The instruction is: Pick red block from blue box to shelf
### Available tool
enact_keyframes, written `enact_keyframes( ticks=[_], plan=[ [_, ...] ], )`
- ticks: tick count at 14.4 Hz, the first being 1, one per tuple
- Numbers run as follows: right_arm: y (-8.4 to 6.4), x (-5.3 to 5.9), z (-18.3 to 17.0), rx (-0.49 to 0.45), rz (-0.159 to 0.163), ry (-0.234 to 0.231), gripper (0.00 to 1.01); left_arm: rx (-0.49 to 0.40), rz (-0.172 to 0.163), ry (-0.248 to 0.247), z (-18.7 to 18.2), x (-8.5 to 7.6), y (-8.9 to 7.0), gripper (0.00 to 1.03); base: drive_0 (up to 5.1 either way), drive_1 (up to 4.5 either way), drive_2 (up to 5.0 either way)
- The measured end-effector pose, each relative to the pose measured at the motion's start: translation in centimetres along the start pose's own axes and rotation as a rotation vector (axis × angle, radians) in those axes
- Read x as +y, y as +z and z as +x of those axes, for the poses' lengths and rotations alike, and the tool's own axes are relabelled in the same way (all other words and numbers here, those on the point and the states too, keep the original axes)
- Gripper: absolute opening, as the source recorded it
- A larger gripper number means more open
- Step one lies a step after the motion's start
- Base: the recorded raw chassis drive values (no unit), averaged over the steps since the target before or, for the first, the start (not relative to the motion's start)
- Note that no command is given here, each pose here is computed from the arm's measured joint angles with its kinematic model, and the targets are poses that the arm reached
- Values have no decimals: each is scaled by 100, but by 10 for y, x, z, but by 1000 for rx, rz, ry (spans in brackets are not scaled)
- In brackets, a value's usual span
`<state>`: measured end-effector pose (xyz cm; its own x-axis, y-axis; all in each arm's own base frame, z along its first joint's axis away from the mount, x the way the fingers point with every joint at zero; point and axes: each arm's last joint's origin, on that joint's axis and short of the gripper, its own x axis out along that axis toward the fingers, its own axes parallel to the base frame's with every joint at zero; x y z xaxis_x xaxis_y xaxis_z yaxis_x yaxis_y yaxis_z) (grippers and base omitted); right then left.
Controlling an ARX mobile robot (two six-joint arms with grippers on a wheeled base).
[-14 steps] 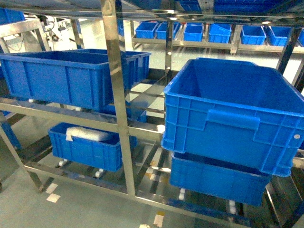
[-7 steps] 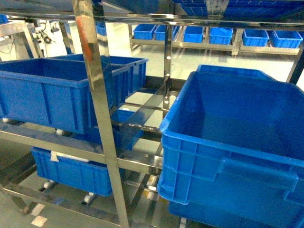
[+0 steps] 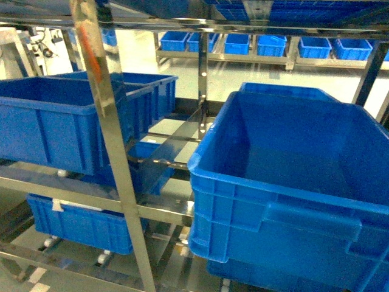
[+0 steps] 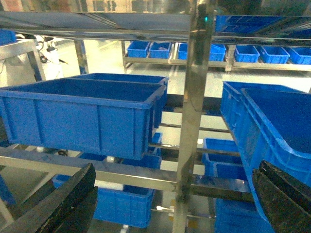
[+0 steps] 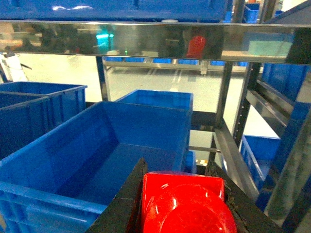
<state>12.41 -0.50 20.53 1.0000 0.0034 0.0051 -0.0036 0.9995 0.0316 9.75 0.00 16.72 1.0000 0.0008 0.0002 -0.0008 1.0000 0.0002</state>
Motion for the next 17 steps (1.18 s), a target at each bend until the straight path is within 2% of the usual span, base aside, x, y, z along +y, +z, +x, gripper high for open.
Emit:
enact_keyframes(
  ticks=[5,17],
  plan=[
    [0,0,0,0,0,0,28,0,0,0,0,0,0,98,-130,-130,-130],
    [0,0,0,0,0,-3,28,0,0,-1,0,0,0,98,0,0,0]
  ],
)
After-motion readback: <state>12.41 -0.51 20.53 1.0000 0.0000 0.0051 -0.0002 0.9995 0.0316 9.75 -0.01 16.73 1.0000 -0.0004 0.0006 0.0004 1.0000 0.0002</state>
